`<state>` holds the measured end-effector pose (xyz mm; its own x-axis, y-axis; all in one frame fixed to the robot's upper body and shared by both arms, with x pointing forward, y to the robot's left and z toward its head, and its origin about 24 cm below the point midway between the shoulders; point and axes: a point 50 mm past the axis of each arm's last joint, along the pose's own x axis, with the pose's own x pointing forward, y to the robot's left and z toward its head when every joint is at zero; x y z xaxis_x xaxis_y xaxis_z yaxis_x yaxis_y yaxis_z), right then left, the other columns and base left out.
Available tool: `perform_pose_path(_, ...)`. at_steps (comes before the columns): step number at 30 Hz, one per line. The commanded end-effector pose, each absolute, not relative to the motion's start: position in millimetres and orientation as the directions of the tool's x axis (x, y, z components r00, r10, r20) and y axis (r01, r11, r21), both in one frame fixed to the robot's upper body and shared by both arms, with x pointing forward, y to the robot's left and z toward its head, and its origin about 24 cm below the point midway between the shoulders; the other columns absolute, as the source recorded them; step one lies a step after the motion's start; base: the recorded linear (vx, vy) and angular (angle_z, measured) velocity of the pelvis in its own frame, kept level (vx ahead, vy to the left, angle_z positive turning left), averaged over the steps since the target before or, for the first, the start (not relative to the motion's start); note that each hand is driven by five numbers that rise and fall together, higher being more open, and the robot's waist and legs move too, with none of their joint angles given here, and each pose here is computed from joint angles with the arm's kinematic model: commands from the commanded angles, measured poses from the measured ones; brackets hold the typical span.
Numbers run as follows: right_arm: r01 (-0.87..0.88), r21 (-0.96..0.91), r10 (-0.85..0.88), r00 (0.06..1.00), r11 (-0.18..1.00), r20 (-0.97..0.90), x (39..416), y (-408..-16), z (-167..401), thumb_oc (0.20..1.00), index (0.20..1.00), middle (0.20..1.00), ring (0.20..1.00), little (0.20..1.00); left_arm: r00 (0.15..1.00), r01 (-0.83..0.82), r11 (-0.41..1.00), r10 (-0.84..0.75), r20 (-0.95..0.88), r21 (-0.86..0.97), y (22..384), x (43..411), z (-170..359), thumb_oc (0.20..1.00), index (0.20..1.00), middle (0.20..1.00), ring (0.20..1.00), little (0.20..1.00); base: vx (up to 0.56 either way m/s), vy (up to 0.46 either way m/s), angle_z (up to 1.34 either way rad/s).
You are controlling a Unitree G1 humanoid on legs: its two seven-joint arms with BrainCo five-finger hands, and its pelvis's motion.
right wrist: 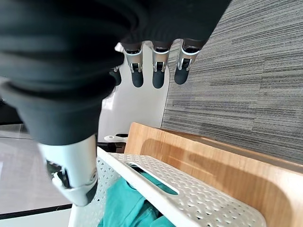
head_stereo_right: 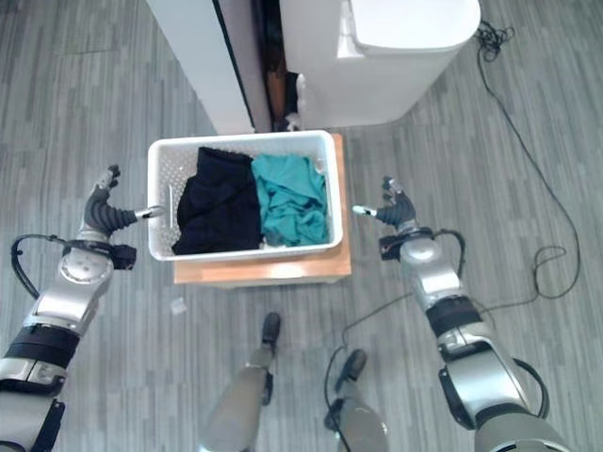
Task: Grab the laundry basket,head to the washer,open it,put in the laundry and shut it.
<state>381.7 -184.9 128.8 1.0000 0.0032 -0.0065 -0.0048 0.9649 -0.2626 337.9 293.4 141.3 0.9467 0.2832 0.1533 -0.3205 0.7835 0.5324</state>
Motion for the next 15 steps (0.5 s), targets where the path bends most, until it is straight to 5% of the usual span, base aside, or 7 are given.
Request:
perform_pose_path(1,-0.017,-0.278,0.046,0.994,0.960,0.095,386,-170,153,1.000,1.000,1.000,1.000,1.000,0.937,-0.350,0.774,0.291,0.195,0.527,300,349,165,1.000,1.000,1.000,1.000,1.000,0.00,0.000,0.00)
perform_pose_path(15,-0.122,-0.266,0.178,0.964,0.956,0.195,385,-119,178,1.000,1.000,1.000,1.000,1.000,0.917,-0.386,0.725,0.366,0.155,0.570,299,385,194,1.000,1.000,1.000,1.000,1.000,0.00,0.000,-0.01)
